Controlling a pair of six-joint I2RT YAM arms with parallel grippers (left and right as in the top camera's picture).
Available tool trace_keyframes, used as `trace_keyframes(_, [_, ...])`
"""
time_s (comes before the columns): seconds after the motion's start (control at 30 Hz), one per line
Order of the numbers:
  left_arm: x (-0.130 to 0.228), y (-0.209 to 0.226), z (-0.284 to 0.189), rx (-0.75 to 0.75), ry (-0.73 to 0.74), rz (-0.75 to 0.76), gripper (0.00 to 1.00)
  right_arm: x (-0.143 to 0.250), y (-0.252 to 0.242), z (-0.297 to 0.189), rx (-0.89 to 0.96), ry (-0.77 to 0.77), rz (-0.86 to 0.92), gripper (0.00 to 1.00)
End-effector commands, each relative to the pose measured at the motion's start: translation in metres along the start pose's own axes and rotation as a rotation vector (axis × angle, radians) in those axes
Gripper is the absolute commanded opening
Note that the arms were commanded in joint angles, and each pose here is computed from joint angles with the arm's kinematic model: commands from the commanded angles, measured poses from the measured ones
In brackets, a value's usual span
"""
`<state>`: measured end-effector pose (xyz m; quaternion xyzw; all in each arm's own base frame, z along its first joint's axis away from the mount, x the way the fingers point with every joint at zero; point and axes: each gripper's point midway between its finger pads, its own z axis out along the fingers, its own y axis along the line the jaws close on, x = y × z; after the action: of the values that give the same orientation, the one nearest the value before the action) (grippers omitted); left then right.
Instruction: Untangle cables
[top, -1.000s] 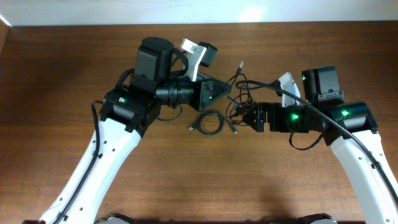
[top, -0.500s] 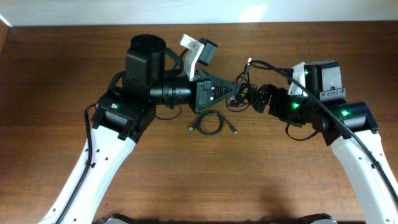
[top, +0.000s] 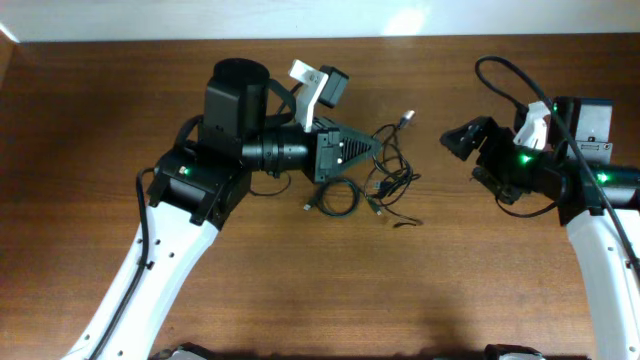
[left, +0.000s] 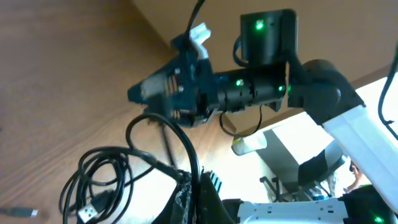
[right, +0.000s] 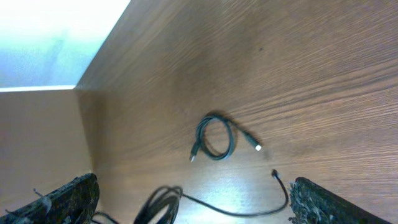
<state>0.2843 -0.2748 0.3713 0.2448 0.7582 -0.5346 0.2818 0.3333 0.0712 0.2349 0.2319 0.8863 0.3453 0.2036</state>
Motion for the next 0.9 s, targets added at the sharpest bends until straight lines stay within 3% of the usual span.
trace_keyframes(0.0, [-0.013, -0.027, -0.01, 0.065, -0.04, 0.087, 0.0, 0.018, 0.023, 0.003, -0.085, 0.078, -0.037, 0.98])
trace_keyframes(0.43, [-0.03, -0.038, -0.012, 0.097, -0.101, 0.215, 0.0, 0.054, 0.045, 0.017, -0.104, 0.17, -0.177, 1.0])
trace_keyframes(0.53, [-0.032, -0.041, -0.013, 0.106, -0.108, 0.229, 0.0, 0.055, 0.04, 0.019, -0.082, 0.179, -0.164, 0.8])
trace_keyframes(0.7, [-0.041, -0.054, -0.016, 0.156, -0.142, 0.272, 0.0, 0.063, 0.021, 0.032, -0.013, 0.25, -0.105, 0.74])
trace_keyframes(0.77, [-0.044, -0.056, -0.016, 0.159, -0.151, 0.286, 0.0, 0.066, 0.014, 0.039, 0.003, 0.284, -0.119, 0.62])
trace_keyframes(0.87, [-0.044, -0.056, -0.016, 0.159, -0.151, 0.286, 0.0, 0.067, 0.006, 0.048, 0.024, 0.315, -0.116, 0.14])
